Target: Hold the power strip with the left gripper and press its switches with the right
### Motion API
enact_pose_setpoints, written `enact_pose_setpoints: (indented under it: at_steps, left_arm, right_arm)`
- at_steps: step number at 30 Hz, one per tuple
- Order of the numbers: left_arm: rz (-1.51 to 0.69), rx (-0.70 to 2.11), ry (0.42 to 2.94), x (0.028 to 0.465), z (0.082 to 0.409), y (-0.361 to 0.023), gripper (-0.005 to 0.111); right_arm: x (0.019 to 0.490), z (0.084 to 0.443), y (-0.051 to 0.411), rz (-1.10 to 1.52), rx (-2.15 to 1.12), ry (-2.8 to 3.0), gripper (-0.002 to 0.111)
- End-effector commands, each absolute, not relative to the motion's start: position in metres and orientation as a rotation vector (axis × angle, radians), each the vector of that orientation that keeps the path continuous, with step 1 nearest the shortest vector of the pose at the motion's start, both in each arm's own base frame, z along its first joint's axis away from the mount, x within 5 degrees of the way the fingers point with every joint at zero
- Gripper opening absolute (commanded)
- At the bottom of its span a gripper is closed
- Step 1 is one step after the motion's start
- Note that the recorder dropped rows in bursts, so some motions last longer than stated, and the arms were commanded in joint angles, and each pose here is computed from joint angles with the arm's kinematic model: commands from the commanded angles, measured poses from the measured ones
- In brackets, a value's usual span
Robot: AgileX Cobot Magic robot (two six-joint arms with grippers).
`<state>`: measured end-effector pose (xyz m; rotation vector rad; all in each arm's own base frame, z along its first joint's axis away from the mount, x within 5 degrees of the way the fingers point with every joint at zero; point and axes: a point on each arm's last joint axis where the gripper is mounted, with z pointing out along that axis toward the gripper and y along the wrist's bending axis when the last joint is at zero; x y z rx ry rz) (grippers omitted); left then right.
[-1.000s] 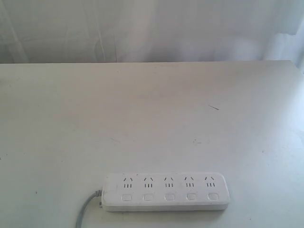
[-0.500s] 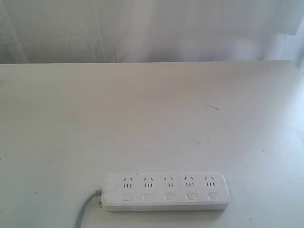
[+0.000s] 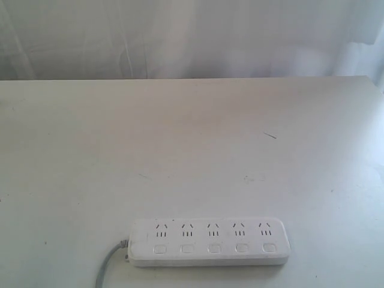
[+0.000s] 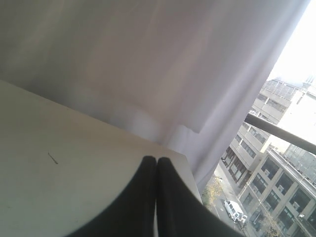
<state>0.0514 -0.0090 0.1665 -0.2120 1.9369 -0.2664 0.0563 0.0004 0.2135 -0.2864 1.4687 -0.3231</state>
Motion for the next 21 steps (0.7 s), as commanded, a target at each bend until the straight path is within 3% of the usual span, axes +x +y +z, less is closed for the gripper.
enact_pose_setpoints:
  at_steps: [1,9,21]
  left_arm:
    - [-0.276,-0.212,1.936,0.0511,0.1659,-0.0096,0.0]
    - [0.068,0.283,1.923,0.0509,0.1655,-0.0093,0.0]
    - [0.067,0.281,1.922,0.051,0.1656,-0.0092,0.0]
  right_arm:
    - [0.0562,0.2131,0.0001,-0.32,-0.28,1.468,0.0]
    - [0.0562,0.2131,0.0001,-0.32,-0.28,1.468,0.0]
    - [0.0562,0.213,0.0003,-0.319,-0.282,1.468,0.0]
